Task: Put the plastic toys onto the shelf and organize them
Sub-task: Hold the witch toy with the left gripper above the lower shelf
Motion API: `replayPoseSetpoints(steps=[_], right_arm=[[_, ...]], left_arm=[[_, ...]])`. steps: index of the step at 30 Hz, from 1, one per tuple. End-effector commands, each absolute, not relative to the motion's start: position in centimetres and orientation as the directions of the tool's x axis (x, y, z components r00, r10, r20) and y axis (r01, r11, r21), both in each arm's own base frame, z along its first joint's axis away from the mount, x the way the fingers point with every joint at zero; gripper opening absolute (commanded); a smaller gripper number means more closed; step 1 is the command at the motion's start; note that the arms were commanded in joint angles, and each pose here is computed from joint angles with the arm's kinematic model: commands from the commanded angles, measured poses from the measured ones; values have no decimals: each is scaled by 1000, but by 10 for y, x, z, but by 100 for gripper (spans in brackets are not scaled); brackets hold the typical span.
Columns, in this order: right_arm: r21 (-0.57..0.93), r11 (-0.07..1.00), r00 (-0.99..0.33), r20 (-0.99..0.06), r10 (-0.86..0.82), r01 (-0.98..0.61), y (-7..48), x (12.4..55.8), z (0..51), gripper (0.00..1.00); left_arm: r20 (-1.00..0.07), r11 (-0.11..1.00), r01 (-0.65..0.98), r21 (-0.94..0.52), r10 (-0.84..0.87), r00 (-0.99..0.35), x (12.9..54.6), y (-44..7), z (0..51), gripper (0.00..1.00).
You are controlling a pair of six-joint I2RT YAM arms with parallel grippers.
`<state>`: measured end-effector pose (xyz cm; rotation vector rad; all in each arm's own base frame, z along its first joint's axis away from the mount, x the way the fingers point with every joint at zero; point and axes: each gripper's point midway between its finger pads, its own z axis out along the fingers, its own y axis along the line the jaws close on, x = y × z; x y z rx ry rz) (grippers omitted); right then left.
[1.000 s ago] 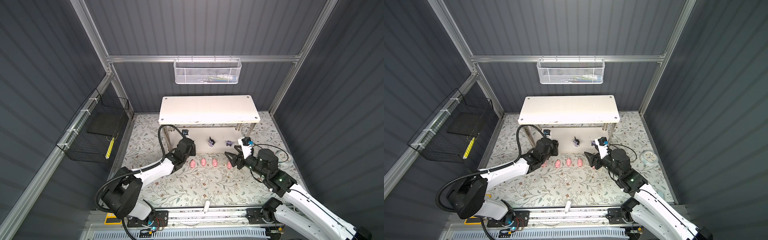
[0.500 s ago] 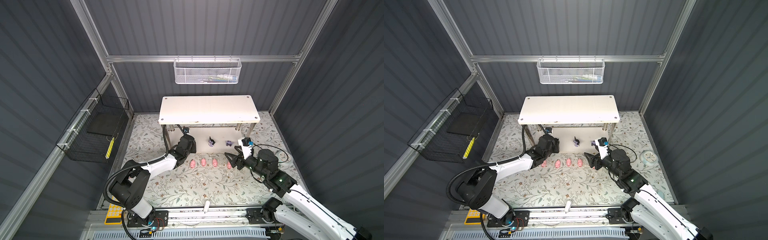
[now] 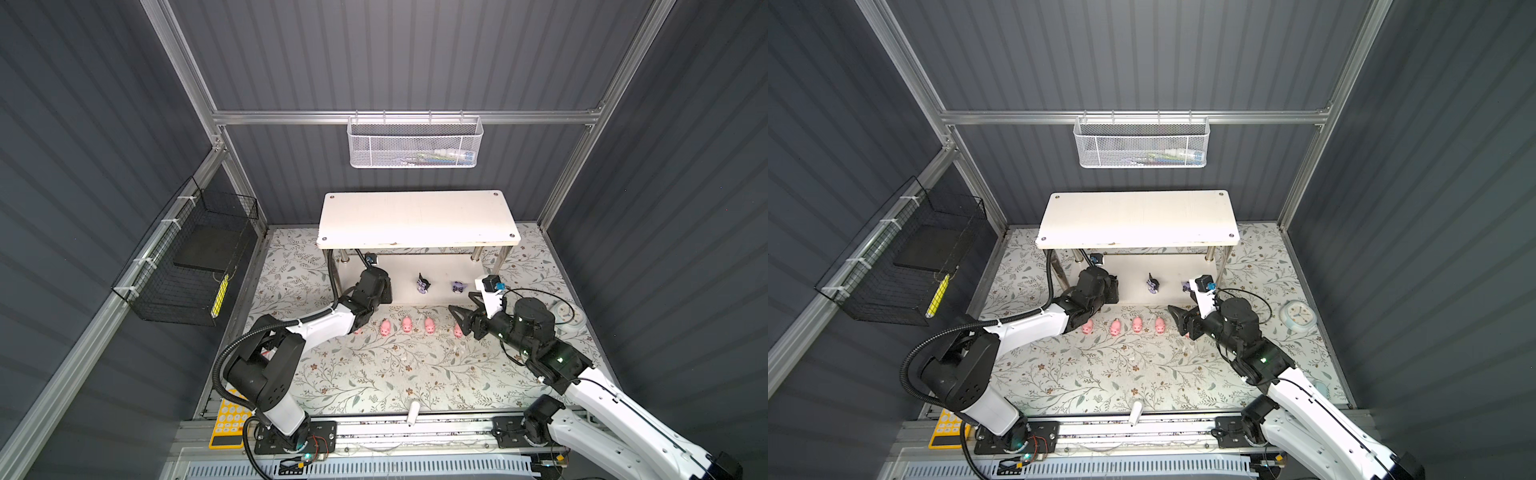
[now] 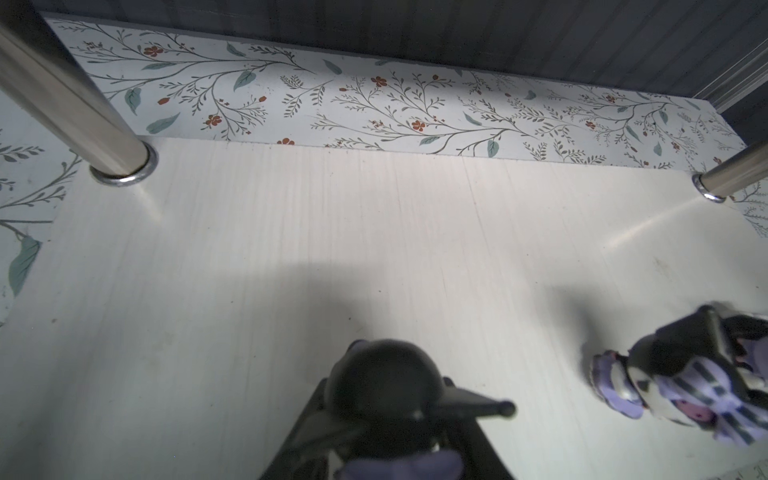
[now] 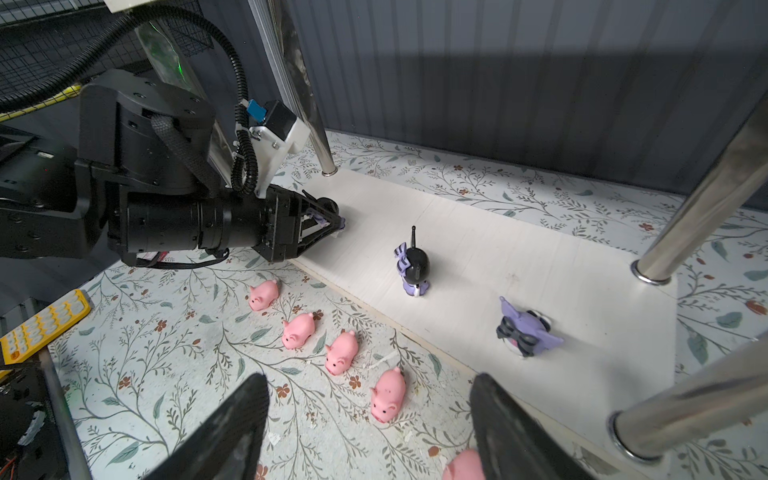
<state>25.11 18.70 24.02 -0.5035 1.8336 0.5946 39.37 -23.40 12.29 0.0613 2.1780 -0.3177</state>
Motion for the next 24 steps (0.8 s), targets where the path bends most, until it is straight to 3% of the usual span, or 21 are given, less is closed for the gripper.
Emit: replayPoseSetpoints(steps=[1,24], right_arm=[[161,789,-330,-942,-56,-593,186,252,235,78],[161,787,-339,-939,-64,-596,189,255,230,78]], left_arm=[[-798,962,136,-237,-113,-591,400,-234,124,32],[-771,970,97,-223,-115,-626,396,-227,108,33]])
